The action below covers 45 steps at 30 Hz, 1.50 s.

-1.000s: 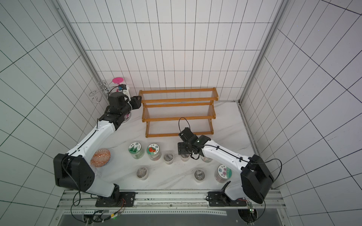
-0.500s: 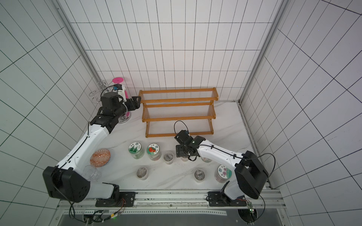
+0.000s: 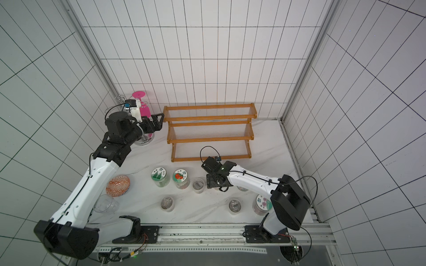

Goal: Place the seed container on the shelf
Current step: Pick up the seed jar at the center of the board.

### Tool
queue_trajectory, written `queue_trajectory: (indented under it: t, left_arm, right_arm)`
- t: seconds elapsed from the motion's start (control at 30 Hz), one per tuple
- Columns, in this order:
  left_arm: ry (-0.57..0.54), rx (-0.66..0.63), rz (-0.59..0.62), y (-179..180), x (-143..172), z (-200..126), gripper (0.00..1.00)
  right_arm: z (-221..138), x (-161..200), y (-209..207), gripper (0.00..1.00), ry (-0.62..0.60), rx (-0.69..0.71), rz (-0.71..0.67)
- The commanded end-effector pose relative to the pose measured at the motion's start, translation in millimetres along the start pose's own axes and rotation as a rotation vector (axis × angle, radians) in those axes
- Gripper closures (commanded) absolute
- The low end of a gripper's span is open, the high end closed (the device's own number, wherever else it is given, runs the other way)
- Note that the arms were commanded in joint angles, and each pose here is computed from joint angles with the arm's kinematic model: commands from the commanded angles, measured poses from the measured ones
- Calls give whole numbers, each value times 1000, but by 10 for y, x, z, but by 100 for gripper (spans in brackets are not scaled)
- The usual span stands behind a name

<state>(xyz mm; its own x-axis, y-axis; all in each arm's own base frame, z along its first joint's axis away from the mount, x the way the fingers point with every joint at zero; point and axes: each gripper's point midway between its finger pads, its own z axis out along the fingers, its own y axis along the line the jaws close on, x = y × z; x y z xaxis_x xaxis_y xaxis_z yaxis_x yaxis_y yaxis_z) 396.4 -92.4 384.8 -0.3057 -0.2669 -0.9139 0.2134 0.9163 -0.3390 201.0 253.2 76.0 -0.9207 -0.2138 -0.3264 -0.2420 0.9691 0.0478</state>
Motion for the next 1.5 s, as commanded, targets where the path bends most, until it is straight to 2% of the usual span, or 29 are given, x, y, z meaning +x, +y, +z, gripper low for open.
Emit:
queue_trajectory:
  t: [0.0, 0.17, 0.27, 0.43, 0.57, 0.7, 1.07, 1.17, 1.37, 1.47]
  left_arm:
    - [2, 14, 13, -39, 22, -84, 1]
    - [-10, -1, 24, -14, 19, -127, 1]
    - [-11, -3, 24, -10, 17, -126, 1]
    - [-7, 10, 24, -29, 30, -125, 1]
    - [-8, 41, 31, -111, 36, -146, 1]
    - [-17, 103, 87, -340, 75, -210, 1]
    - [-84, 440, 201, -1156, 247, -544, 1]
    - [-105, 549, 326, -1424, 464, -624, 1]
    - [-131, 870, 526, -2039, 1060, -864, 1]
    - [-107, 934, 542, -2239, 1285, -867, 1]
  right_arm:
    - [-54, -106, 79, 14, -24, -3, 5]
    - [-10, -100, 108, 16, -9, -3, 6]
    - [7, -105, 115, 21, -6, -1, 2]
    - [-4, -114, 139, 39, -1, -8, -12]
    - [-134, -142, 96, 46, 4, 13, -34]
    - [-433, -250, 34, 50, -14, 17, -58]
    - [-1472, -587, -430, 52, -72, 13, -57]
    - [-1732, -652, -509, 52, -83, -10, -55]
    - [-2171, -748, -567, 52, -109, -28, -92]
    - [-2321, -758, -552, 52, -118, -50, -104]
